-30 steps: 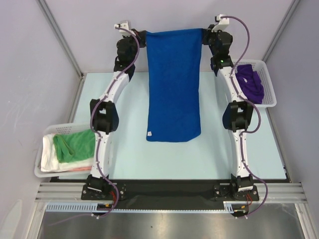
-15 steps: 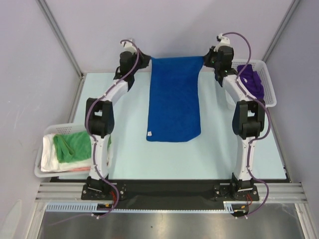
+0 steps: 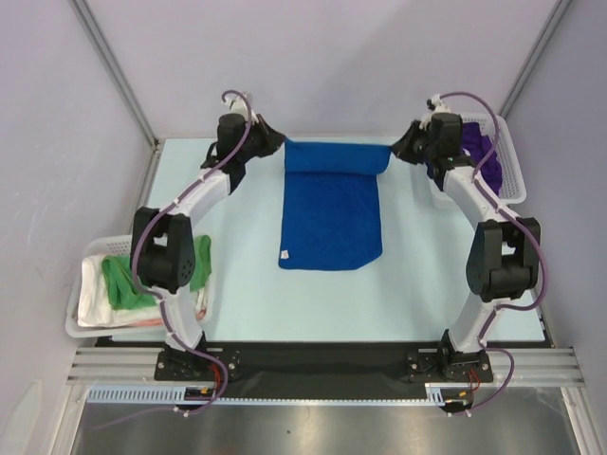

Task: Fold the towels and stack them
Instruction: Fold the towel

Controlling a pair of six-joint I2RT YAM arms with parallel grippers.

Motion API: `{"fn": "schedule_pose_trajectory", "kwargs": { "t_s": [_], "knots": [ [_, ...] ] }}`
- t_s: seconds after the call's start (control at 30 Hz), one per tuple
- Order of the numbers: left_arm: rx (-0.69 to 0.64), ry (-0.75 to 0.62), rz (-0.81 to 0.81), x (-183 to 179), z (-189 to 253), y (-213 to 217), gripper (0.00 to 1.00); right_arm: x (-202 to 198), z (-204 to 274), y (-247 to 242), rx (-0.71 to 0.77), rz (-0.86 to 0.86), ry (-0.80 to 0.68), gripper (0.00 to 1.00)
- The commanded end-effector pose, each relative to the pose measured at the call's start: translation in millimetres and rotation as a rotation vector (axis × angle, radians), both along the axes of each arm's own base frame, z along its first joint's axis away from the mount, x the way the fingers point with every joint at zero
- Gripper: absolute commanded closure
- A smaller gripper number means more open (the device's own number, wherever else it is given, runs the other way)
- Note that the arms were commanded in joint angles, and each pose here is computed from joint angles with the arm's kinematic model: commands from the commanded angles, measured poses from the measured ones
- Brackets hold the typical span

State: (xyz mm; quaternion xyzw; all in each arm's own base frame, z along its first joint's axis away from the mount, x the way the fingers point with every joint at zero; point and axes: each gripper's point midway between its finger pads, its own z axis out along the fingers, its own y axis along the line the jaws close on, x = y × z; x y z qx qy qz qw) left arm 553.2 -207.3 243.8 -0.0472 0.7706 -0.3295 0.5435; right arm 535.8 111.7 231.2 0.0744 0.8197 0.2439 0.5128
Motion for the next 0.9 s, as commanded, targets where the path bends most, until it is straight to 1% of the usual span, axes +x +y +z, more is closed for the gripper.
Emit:
{"fn": "schedule_pose_trajectory", "kwargs": {
  "t_s": [0.0, 0.07, 0.1, 0.17, 0.2, 0.33, 0.4, 0.6, 0.87],
  "knots": [
    [0.022, 0.109, 0.023, -28.8, -23.4, 8.6, 1.0, -30.2, -27.2, -12.9, 0.037, -0.024, 0.121, 1.0],
    [0.022, 0.131, 0.019, -41.1, -28.0, 5.7, 1.0, -42.6, -37.7, -10.1, 0.043, -0.012, 0.154, 1.0],
    [0.031, 0.165, 0.02, -48.7, -40.2, 7.2, 1.0, -53.3, -45.5, -8.5, 0.047, -0.004, 0.177, 1.0],
    [0.037, 0.194, 0.027, -56.3, -47.5, 9.7, 1.0, -64.1, -54.4, -6.1, 0.051, 0.002, 0.205, 1.0],
    [0.04, 0.211, 0.025, -63.2, -51.2, 10.5, 1.0, -70.1, -51.7, -2.5, 0.05, 0.013, 0.202, 1.0],
    [0.057, 0.248, -0.001, -80.4, -59.3, 8.1, 1.0, -92.1, -72.9, 9.6, 0.027, 0.045, 0.268, 1.0],
    [0.084, 0.303, -0.006, -92.9, -74.2, 9.8, 1.0, -98.7, -78.8, 18.6, 0.021, 0.068, 0.288, 1.0],
    [0.112, 0.396, 0.007, -113.1, -90.3, 16.0, 1.0, -114.2, -89.9, 27.1, -0.01, 0.065, 0.326, 1.0],
    [0.137, 0.427, -0.007, -143.9, -98.7, 8.1, 1.0, -132.2, -96.6, 21.5, -0.048, 0.052, 0.358, 1.0]
  ]
}}
